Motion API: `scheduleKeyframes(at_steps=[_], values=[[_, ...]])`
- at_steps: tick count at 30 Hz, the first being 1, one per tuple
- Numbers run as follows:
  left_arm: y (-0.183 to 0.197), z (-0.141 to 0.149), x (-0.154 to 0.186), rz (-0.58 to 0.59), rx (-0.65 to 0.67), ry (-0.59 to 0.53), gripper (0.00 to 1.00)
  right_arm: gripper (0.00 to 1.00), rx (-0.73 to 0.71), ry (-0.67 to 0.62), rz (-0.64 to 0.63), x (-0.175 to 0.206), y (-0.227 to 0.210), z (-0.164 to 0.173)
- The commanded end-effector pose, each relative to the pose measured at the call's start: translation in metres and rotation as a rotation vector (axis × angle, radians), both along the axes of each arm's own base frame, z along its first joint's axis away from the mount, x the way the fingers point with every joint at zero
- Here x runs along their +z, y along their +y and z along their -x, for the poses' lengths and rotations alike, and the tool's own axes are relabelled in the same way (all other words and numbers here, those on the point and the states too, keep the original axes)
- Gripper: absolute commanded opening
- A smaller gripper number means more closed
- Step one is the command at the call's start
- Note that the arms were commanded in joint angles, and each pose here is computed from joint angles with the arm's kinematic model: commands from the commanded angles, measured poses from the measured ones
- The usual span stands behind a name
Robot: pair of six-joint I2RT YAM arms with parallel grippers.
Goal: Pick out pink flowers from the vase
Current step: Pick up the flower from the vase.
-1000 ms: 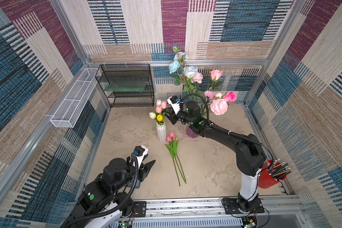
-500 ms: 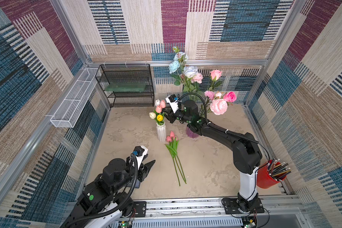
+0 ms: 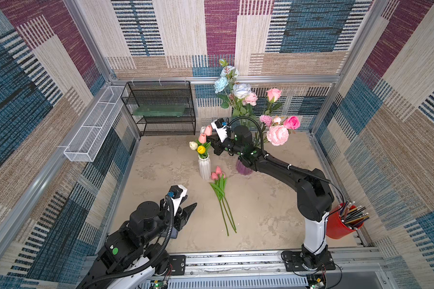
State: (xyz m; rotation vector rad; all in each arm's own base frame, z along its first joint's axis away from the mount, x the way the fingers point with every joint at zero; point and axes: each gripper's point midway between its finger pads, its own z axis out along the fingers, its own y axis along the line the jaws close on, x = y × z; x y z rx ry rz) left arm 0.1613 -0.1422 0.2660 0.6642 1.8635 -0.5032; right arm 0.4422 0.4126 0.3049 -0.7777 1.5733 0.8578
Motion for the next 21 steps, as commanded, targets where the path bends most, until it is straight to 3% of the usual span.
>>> scheduleKeyframes(at_steps=[1, 10, 21], values=[[-0.002, 0.001, 0.004, -0.001, -0.018, -0.026, 0.51, 0.06, 0.004, -0.041, -0.007, 0.02, 0.0, 0.003], [-0.002, 0.001, 0.004, -0.002, -0.02, -0.03, 0.51, 0.06, 0.005, -0.1, -0.012, 0.066, -0.004, 0.007], [-0.002, 0.003, 0.011, 0.008, -0.029, -0.041, 0.51, 0.04, -0.025, -0.231, 0.0, 0.152, -0.021, 0.03]])
